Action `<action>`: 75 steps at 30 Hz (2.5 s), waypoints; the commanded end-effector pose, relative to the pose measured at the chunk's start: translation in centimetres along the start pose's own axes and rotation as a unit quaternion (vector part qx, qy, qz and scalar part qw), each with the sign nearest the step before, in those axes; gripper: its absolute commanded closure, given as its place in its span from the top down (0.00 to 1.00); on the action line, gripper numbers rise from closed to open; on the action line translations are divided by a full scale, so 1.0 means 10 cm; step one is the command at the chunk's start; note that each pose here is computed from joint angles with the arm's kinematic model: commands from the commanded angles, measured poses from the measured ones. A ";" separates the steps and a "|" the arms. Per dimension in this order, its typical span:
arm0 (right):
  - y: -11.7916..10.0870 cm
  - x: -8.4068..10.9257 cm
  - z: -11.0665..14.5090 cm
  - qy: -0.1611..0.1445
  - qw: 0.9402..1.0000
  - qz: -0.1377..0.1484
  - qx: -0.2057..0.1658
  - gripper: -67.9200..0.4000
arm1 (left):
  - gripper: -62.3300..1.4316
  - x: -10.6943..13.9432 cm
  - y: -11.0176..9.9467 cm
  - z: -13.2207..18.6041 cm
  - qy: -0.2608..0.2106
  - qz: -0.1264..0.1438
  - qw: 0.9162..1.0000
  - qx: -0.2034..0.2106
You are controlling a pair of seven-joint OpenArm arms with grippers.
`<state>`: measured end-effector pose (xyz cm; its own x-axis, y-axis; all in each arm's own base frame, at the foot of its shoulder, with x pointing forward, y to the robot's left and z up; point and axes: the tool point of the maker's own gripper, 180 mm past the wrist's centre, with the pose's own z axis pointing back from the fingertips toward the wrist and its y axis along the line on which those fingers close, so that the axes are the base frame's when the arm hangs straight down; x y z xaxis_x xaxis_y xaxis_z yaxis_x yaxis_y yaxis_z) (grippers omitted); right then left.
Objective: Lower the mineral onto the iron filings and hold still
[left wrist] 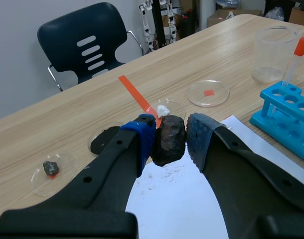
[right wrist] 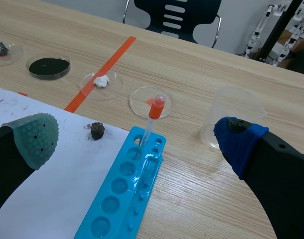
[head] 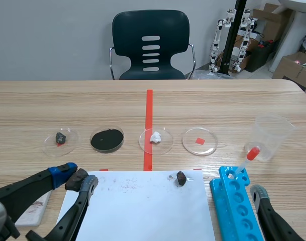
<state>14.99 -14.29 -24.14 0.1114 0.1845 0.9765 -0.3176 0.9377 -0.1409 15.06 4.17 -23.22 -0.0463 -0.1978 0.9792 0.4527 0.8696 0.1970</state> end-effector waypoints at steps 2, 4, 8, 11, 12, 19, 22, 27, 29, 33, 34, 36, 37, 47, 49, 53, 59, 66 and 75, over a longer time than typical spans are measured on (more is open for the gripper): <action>-0.03 0.09 -0.03 -0.018 1.000 0.001 -0.005 1.00 | 0.20 0.07 -0.01 0.00 -0.013 0.003 1.000 0.001; -0.03 0.09 -0.03 -0.018 1.000 0.001 -0.005 1.00 | 0.20 0.07 -0.01 0.00 -0.013 0.003 1.000 0.001; -0.03 0.09 -0.03 -0.018 1.000 0.001 -0.005 1.00 | 0.20 0.07 -0.01 0.00 -0.013 0.003 1.000 0.001; -0.03 0.09 -0.03 -0.018 1.000 0.001 -0.005 1.00 | 0.20 0.07 -0.01 0.00 -0.013 0.003 1.000 0.001; -0.03 0.09 -0.03 -0.018 1.000 0.001 -0.005 1.00 | 0.20 0.07 -0.01 0.00 -0.013 0.003 1.000 0.001; -0.03 0.09 -0.03 -0.018 1.000 0.001 -0.005 1.00 | 0.20 0.07 -0.01 0.00 -0.013 0.003 1.000 0.001; -0.03 0.09 -0.03 -0.018 1.000 0.001 -0.005 1.00 | 0.20 0.07 -0.01 0.00 -0.013 0.003 1.000 0.001; -0.03 0.09 -0.03 -0.018 1.000 0.001 -0.005 1.00 | 0.20 0.07 -0.02 0.00 -0.013 -0.001 1.000 -0.002; -0.03 0.09 -0.03 -0.018 1.000 0.001 -0.005 1.00 | 0.20 0.07 -0.03 0.00 -0.013 0.001 1.000 -0.006; -0.03 0.09 -0.03 -0.018 1.000 0.001 -0.005 1.00 | 0.20 -0.01 -0.09 0.00 0.009 0.009 1.000 -0.022; -0.03 0.09 -0.03 -0.018 1.000 0.001 -0.005 1.00 | 0.20 -0.04 -0.09 0.00 0.018 0.009 1.000 -0.022; -0.03 0.09 -0.03 -0.018 1.000 0.001 -0.005 1.00 | 0.20 -0.14 -0.08 -0.01 0.044 0.007 0.999 -0.021; -0.03 0.09 -0.03 -0.018 1.000 0.001 -0.005 1.00 | 0.20 -0.19 -0.07 -0.02 0.060 0.005 0.998 -0.020; -0.03 0.09 -0.03 -0.018 1.000 0.001 -0.005 1.00 | 0.20 -0.70 0.14 -0.21 0.205 0.085 0.975 0.015; -0.03 0.09 -0.03 -0.018 1.000 0.001 -0.005 1.00 | 0.20 -0.72 0.19 -0.29 0.214 0.104 0.971 0.020; -0.03 0.09 -0.03 -0.018 1.000 0.001 -0.005 1.00 | 0.20 -0.70 0.29 -0.46 0.221 0.121 0.967 0.028; -0.03 0.09 -0.03 -0.018 1.000 0.001 -0.005 1.00 | 0.20 -0.47 0.48 -0.82 0.181 0.123 0.975 0.050; -0.03 0.09 -0.03 -0.018 1.000 0.001 -0.005 1.00 | 0.20 -0.35 0.67 -1.21 0.167 0.127 0.975 0.068; -0.03 0.09 -0.03 -0.018 1.000 0.001 -0.005 1.00 | 0.20 -0.69 0.95 -1.60 0.210 0.152 0.958 0.125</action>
<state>15.00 -14.29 -24.14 0.1113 0.1846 0.9765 -0.3175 0.9377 -0.1410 33.38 6.72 -29.84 0.4685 -0.0492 0.8821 0.1609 0.9865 -0.0304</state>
